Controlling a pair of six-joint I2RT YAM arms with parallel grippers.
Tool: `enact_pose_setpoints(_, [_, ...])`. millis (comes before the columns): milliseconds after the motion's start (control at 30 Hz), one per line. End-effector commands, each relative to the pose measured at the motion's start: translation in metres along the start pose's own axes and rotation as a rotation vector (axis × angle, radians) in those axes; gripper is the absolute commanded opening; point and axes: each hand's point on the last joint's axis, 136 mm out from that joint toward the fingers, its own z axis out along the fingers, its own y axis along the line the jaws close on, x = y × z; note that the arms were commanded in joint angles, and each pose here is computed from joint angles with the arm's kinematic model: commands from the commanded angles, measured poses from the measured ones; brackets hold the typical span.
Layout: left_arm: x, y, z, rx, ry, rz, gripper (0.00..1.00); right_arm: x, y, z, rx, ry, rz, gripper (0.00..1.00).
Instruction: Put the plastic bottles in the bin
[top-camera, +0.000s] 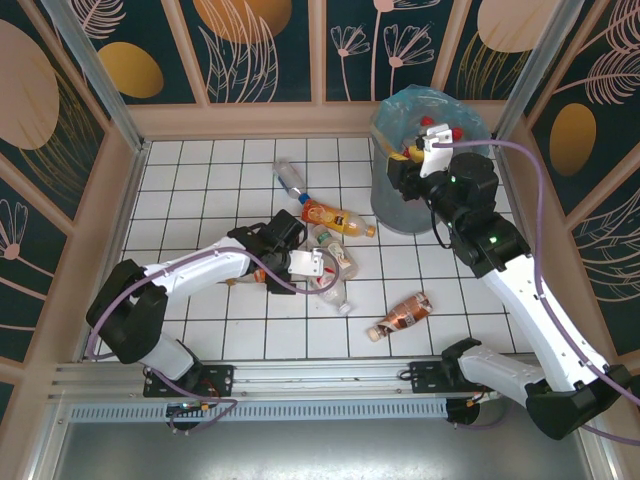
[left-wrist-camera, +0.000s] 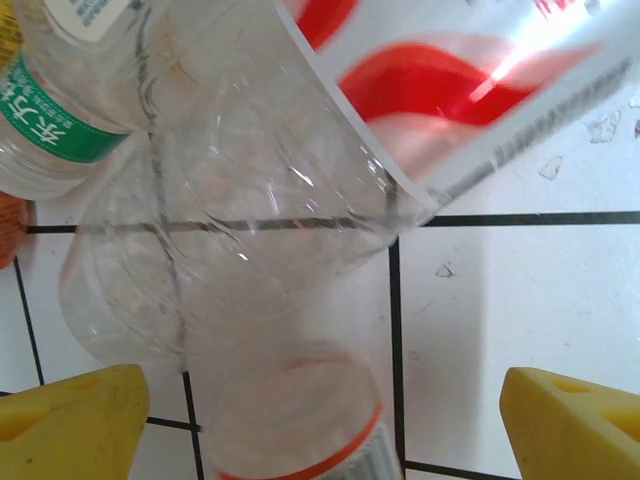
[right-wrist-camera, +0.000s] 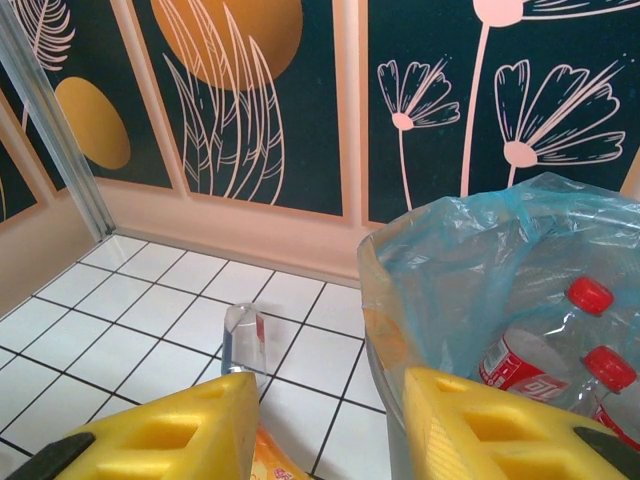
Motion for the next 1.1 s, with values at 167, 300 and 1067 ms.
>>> enact_pose_setpoints(167, [-0.022,0.019,-0.004,-0.094,-0.068,0.103,0.96,0.001,0.003,-0.003,-0.009,-0.006,0.025,0.43])
enact_pose_setpoints(300, [-0.014,0.015,0.01,-0.049,-0.008,0.137,0.97,-0.001,0.003,-0.005,-0.01,-0.011,0.026,0.43])
enact_pose_setpoints(1067, [-0.001,-0.003,0.057,0.12,0.1,0.12,0.93,0.002,0.003,-0.008,-0.005,0.001,0.029,0.43])
